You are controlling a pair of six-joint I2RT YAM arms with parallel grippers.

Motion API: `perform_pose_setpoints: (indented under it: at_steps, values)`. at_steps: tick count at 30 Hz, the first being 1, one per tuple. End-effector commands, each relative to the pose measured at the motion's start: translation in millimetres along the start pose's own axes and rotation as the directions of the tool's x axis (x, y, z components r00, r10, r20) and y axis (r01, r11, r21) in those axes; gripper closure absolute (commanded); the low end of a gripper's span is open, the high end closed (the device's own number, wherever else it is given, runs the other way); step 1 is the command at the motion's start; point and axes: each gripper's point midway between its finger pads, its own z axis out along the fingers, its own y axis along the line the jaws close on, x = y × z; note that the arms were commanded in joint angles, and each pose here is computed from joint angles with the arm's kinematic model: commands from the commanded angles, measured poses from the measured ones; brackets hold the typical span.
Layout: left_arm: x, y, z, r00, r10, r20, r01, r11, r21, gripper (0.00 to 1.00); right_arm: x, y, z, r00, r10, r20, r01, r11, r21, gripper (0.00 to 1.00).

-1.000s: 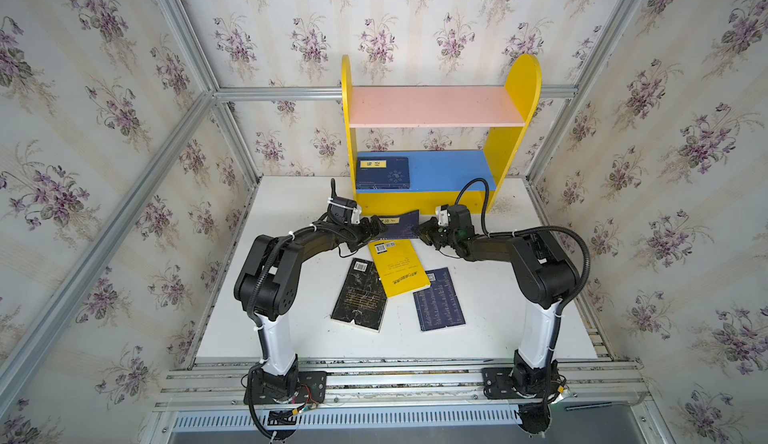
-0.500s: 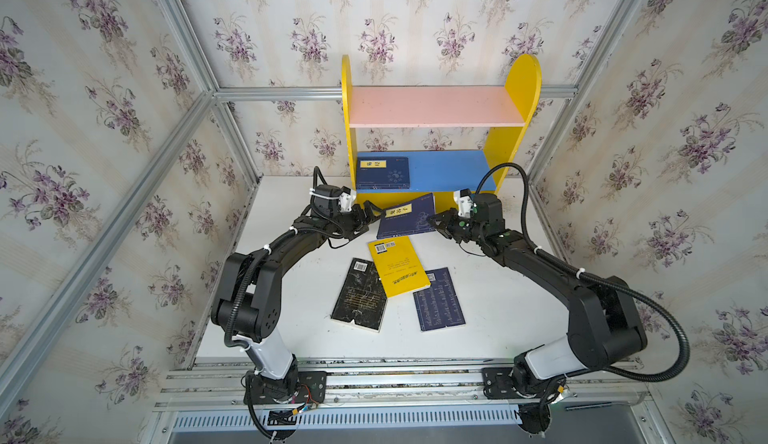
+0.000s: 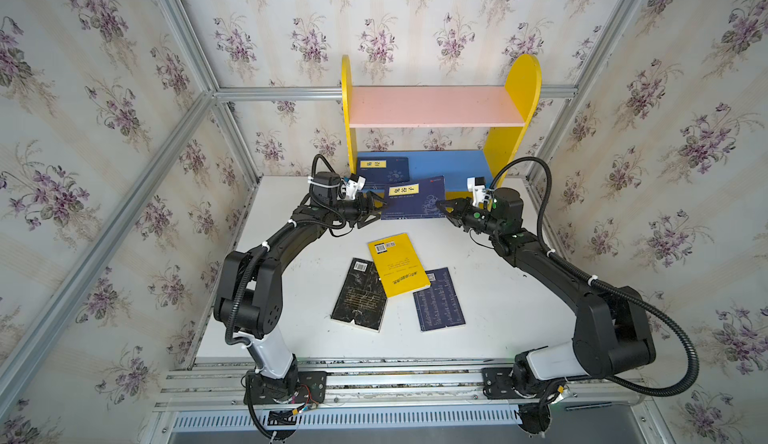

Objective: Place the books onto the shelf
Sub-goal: 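Lift the dark blue book upright with the right gripper while the left steadies it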

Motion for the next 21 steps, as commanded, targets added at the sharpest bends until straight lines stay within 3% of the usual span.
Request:
perform_pose_setpoints:
  at_steps: [1,7,10,14,19,21]
  values:
    - [-1,-14,1,1.0,0.008,-0.022,-0.007,0.999,0.047,0.25,-14,40,2,0.998,-0.062,0.022,0.065,0.985,-0.161,0.93]
    - [-10,-34,0,1.0,0.026,-0.012,-0.024,0.994,0.103,0.43,-23,45,9,0.998,-0.052,0.043,0.06,0.974,-0.22,0.93]
    - [-16,-44,-1,1.0,0.03,0.007,-0.031,0.99,0.135,0.64,-26,45,13,0.998,-0.045,0.045,0.054,0.97,-0.236,0.92]
    - [-24,-57,-5,0.999,0.024,0.039,-0.032,0.978,0.205,0.82,-29,41,17,0.999,-0.035,0.041,0.044,0.97,-0.239,0.87]
    - [-37,-69,-17,0.992,0.041,0.118,-0.071,0.961,0.266,0.94,-30,25,21,0.999,0.02,0.03,-0.013,0.977,-0.215,0.57]
    - [-40,-73,-21,0.989,0.063,0.133,-0.097,0.958,0.27,0.95,-32,22,22,0.999,0.039,0.026,-0.033,0.975,-0.222,0.53]
